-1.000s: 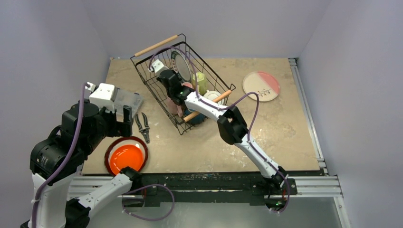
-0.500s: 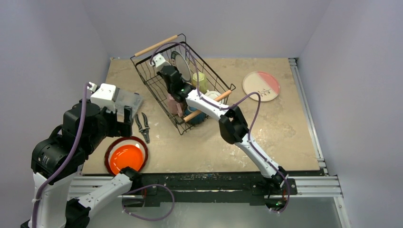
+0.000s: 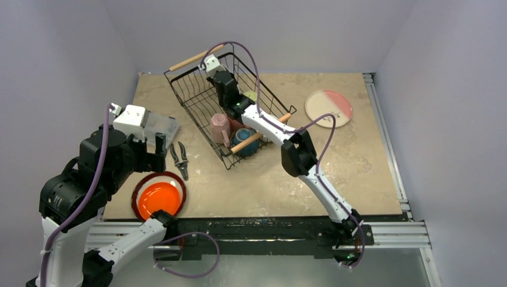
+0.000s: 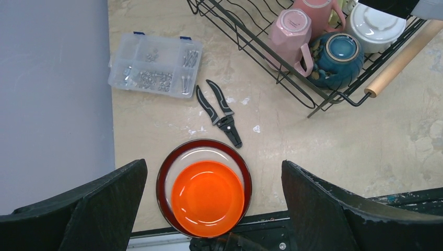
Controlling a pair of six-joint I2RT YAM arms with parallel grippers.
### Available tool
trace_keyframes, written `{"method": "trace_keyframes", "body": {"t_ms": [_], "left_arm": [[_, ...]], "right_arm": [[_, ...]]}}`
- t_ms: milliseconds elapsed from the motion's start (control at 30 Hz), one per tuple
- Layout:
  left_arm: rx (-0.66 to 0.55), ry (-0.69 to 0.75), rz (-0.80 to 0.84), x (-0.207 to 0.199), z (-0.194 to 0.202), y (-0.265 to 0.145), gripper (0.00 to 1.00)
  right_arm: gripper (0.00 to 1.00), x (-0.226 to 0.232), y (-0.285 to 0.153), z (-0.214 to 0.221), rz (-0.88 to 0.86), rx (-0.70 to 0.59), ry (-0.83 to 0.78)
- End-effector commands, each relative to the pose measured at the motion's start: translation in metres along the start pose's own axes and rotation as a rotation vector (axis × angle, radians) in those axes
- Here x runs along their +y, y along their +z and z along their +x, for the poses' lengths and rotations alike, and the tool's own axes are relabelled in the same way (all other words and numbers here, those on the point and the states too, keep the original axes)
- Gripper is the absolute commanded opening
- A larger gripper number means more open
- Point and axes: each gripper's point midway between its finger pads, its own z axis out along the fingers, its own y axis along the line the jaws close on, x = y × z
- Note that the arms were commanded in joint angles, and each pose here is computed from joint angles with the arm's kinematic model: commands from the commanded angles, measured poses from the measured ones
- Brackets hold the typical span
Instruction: Load the mixed dishes into the dish rack
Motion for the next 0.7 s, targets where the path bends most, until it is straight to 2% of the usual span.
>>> {"method": "trace_keyframes", "body": {"t_ms": [0, 567, 600, 667], "left_arm": [[-0.012, 0.005, -0.026, 0.004, -0.003, 0.002, 1.00], [-0.017, 0.024, -0.037, 0.007, -0.003, 0.002, 1.00], [-0.018, 0.025, -0.037, 0.007, -0.004, 0.003, 1.00], [-0.019, 0.026, -0.036, 0.006, -0.004, 0.003, 1.00]], "right_arm": [[0.00, -0.006, -0.010, -0.038, 0.002, -0.071, 0.058], [0.00, 0.018, -0.005, 0.024, -0.033, 0.031, -0.027], [0.04, 0.018, -0.005, 0.025, -0.034, 0.033, -0.024], [0.21, 0.017, -0.005, 0.024, -0.030, 0.036, -0.015]]}}
